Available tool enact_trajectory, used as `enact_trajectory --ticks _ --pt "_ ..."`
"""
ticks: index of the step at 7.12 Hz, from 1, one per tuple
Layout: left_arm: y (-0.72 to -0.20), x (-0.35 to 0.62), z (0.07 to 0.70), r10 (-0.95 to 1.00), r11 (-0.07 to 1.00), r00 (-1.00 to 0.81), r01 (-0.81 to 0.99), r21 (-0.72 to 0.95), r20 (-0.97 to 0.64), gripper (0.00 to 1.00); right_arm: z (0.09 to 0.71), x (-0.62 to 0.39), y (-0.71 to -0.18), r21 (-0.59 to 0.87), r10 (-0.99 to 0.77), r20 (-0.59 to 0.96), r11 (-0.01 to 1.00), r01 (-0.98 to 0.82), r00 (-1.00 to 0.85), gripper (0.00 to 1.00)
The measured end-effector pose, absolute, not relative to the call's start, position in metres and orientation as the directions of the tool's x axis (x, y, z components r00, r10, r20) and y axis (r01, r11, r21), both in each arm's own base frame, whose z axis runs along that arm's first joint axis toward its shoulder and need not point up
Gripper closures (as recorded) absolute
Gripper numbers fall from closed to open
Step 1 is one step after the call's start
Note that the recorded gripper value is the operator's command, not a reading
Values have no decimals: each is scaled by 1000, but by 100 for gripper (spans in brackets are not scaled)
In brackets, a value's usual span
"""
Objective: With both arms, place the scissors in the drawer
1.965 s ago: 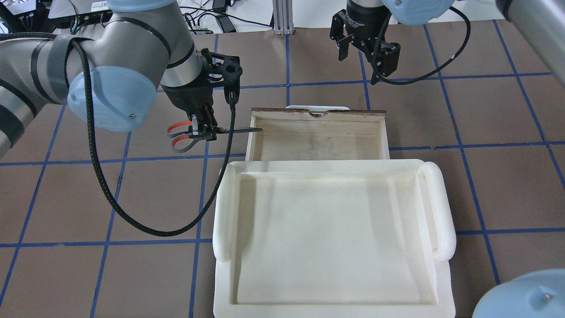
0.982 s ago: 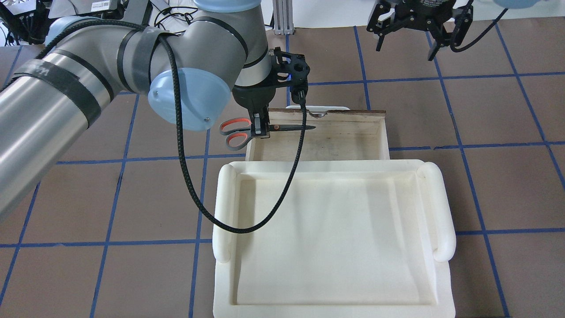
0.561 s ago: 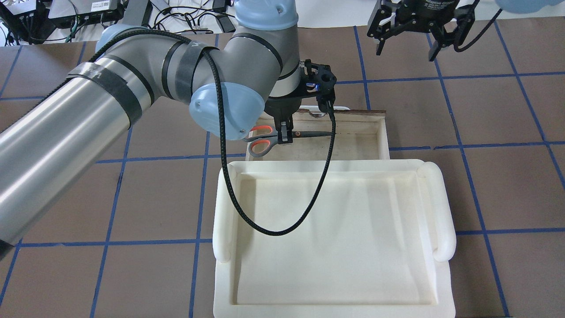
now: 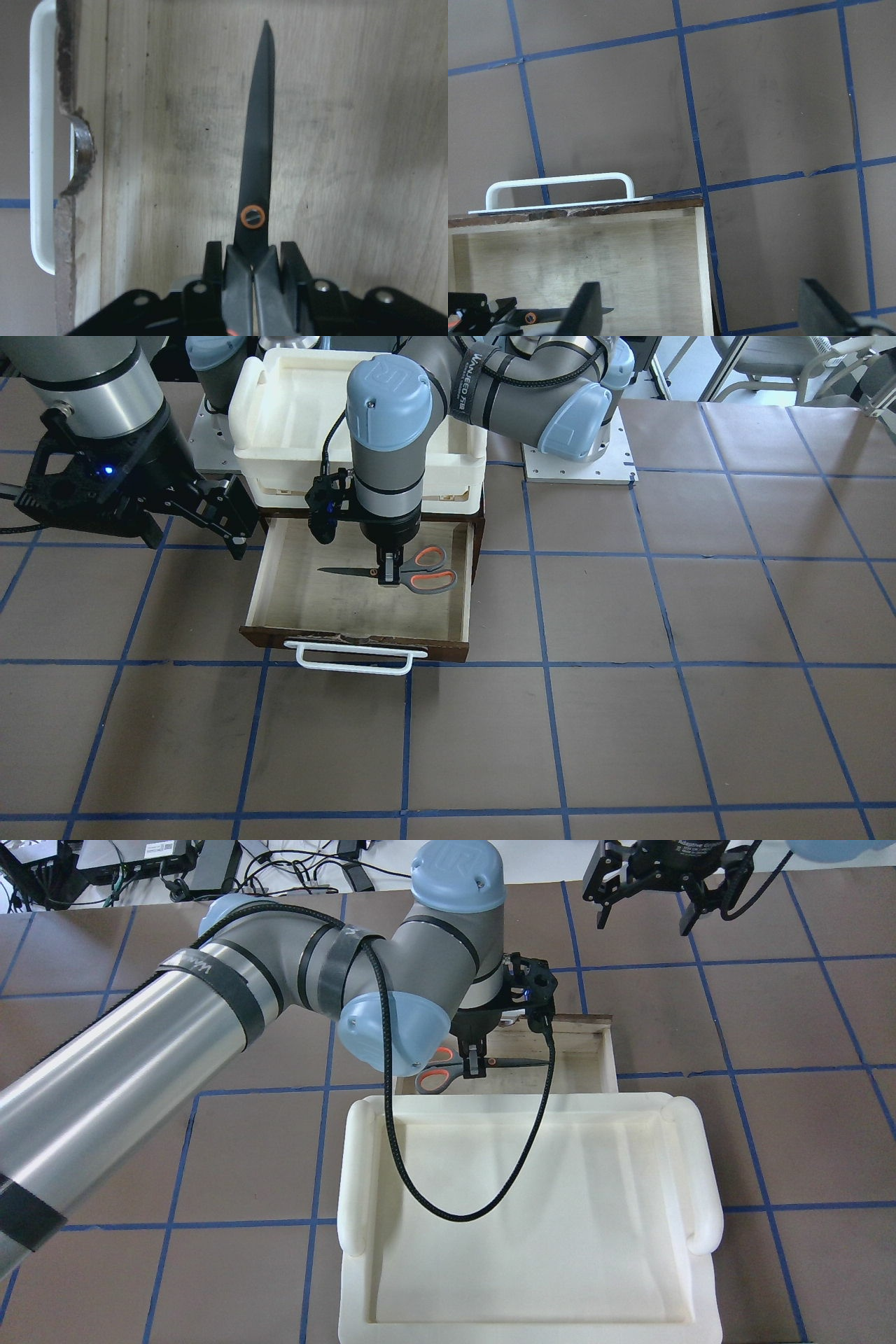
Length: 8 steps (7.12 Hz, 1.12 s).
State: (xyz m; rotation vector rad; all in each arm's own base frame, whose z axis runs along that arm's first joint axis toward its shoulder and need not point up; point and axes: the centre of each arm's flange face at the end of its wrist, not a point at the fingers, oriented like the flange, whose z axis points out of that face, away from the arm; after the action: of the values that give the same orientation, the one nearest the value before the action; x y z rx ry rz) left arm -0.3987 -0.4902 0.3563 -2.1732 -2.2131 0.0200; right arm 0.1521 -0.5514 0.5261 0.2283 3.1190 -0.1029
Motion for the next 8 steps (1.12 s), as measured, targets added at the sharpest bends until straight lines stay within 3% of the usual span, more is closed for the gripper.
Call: enact_trajectory --ticks 8 --pt "-477 -418 325 999 -24 24 1000 -19 42 100 529 151 -548 -60 82 -6 995 83 -997 0"
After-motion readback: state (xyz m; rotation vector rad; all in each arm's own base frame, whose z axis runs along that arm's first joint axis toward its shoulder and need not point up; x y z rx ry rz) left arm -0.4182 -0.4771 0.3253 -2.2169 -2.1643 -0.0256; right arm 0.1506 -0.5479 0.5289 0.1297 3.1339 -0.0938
